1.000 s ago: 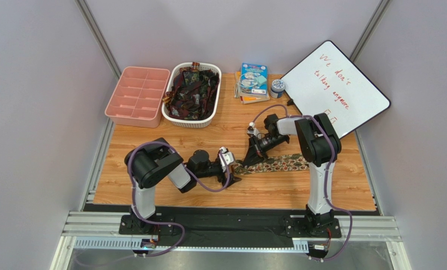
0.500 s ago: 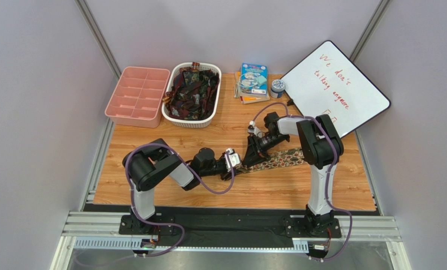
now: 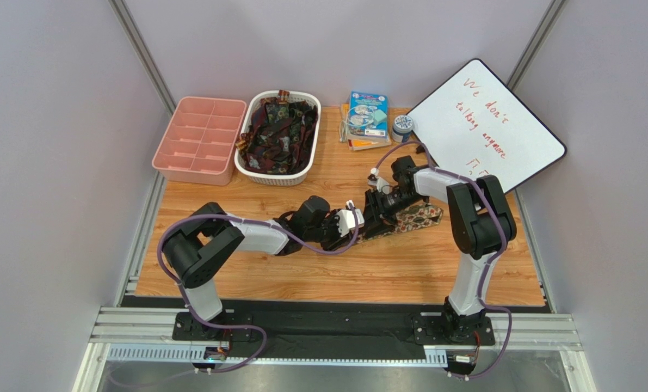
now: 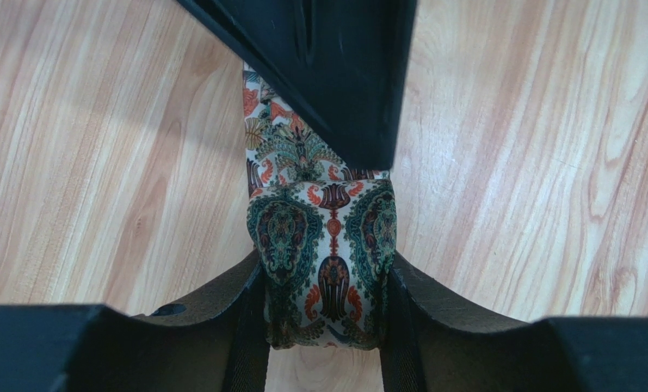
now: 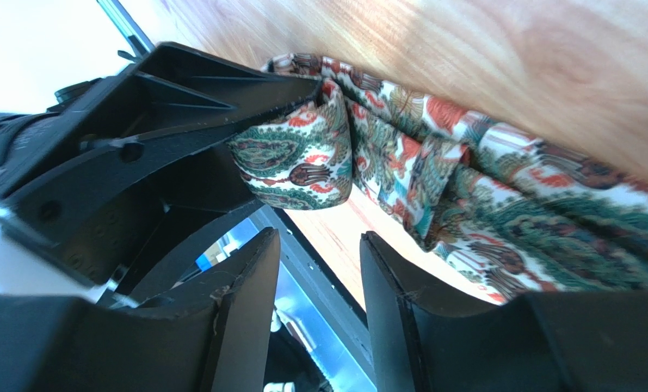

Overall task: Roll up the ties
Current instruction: Close the tie at the center of the board.

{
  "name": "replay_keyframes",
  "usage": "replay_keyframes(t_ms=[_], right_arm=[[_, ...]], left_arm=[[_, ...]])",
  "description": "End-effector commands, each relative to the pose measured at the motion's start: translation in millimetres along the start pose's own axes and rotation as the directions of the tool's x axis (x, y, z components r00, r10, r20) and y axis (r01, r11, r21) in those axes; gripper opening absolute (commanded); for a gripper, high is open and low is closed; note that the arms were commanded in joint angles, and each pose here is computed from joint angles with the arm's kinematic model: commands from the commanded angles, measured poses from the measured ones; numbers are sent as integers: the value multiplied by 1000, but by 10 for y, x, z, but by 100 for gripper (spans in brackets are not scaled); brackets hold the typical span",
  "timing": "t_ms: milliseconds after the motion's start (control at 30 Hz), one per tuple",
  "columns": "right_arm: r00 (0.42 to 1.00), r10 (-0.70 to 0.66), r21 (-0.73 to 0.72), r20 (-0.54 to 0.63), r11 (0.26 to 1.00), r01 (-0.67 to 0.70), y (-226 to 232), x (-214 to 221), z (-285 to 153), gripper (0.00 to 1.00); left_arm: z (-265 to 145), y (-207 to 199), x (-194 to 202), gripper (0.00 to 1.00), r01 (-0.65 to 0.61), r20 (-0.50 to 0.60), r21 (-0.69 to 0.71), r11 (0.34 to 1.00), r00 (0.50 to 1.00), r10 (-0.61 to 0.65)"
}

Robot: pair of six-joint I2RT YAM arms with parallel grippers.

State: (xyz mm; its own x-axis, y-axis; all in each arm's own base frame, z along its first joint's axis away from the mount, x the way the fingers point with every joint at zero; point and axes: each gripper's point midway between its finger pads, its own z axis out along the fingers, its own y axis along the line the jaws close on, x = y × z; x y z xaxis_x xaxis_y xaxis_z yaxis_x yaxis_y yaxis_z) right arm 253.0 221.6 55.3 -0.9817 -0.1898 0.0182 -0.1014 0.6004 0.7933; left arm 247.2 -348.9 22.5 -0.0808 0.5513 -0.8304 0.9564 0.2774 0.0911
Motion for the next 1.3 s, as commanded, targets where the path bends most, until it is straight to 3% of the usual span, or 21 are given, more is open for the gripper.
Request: replay_keyframes(t_ms=[0, 267, 400, 533, 667, 833, 1067, 1267], right_arm=[[998, -53, 12, 30, 999, 53, 54, -149, 101, 44], [994, -18, 97, 108, 995, 8, -233, -522, 47, 36], [995, 36, 140, 91, 989, -49, -411, -409, 110, 35], [991, 135, 210, 23, 968, -137, -654, -28, 171, 35], [990, 140, 244, 2, 960, -137, -688, 154, 123, 35], [993, 113, 160, 20, 980, -115, -438, 152, 64, 35], [988, -1, -1, 154, 1000, 2, 114, -58, -83, 40], [994, 29, -78, 105, 997, -20, 304, 19, 119, 45]], left_arm=[[-67, -70, 224, 38, 57, -175, 17, 998, 983, -54], [-108, -188, 335, 37, 19, -185, 82, 996, 983, -4], [-138, -231, 318, 37, -17, -166, 114, 993, 985, 36], [-195, -243, 317, 37, -32, -179, 135, 990, 982, 57], [-265, -274, 302, 37, -59, -188, 171, 983, 978, 91], [-324, -382, 348, 38, -35, -225, 235, 971, 970, 90], [-248, -355, 371, 39, -2, -259, 231, 973, 964, 63], [-217, -325, 402, 39, -2, -278, 224, 975, 958, 66]])
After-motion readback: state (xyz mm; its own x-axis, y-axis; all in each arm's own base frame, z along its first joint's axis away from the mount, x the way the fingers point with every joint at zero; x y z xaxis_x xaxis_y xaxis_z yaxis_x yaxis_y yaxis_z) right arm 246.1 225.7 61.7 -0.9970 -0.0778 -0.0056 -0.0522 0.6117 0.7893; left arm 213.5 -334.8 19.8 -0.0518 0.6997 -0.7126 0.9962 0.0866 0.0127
